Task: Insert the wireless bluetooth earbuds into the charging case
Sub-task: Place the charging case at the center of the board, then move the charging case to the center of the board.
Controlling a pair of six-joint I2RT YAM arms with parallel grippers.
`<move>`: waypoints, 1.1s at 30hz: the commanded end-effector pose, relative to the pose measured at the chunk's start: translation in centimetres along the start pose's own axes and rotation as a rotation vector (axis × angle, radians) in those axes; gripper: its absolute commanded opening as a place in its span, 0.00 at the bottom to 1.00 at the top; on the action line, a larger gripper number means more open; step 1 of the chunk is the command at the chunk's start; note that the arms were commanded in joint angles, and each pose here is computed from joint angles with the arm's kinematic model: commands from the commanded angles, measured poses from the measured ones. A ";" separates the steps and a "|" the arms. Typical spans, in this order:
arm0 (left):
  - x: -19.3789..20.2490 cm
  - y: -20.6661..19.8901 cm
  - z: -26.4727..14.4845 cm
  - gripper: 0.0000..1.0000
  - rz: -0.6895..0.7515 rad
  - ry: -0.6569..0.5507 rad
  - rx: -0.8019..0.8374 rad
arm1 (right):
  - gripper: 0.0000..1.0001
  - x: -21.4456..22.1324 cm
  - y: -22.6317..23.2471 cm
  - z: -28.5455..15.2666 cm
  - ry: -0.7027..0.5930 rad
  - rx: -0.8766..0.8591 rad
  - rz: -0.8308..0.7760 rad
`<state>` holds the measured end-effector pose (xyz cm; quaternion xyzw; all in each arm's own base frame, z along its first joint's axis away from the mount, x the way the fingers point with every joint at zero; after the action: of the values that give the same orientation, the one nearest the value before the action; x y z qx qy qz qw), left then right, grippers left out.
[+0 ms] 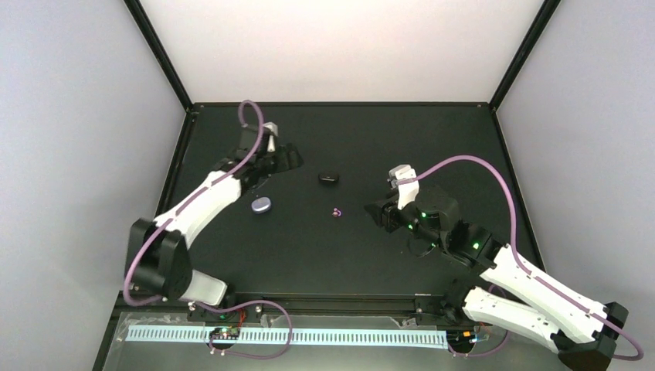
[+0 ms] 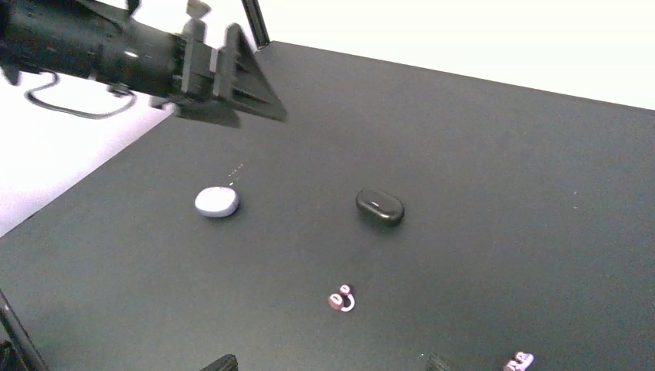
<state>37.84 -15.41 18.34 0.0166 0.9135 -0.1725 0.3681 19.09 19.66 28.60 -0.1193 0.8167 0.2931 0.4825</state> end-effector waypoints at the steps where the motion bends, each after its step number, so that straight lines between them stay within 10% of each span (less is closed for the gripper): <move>1: 3.7 7.1 -3.2 0.99 -0.041 0.085 -0.274 | 0.63 0.3 0.5 0.9 0.006 -0.034 -0.001; 15: 10.0 13.7 -0.4 0.99 -0.169 0.280 -0.391 | 0.63 0.9 2.2 2.5 0.083 -0.115 0.031; 33: 11.1 8.7 2.3 0.82 -0.136 0.313 -0.196 | 0.64 1.6 1.9 2.4 0.100 -0.104 0.037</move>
<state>32.31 -7.02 6.13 -0.0684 0.9747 -0.0727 0.2002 19.15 22.82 26.10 -0.1492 0.8331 0.3256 0.4214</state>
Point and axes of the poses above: each gripper's point midway between its finger pads, its own z axis out along the fingers, its own y axis along the line the jaws close on, x = y × z, the point moved 3 cm from there along -z, back along the fingers, and after that the axes turned 11 degrees about z, right-handed, at the moved point
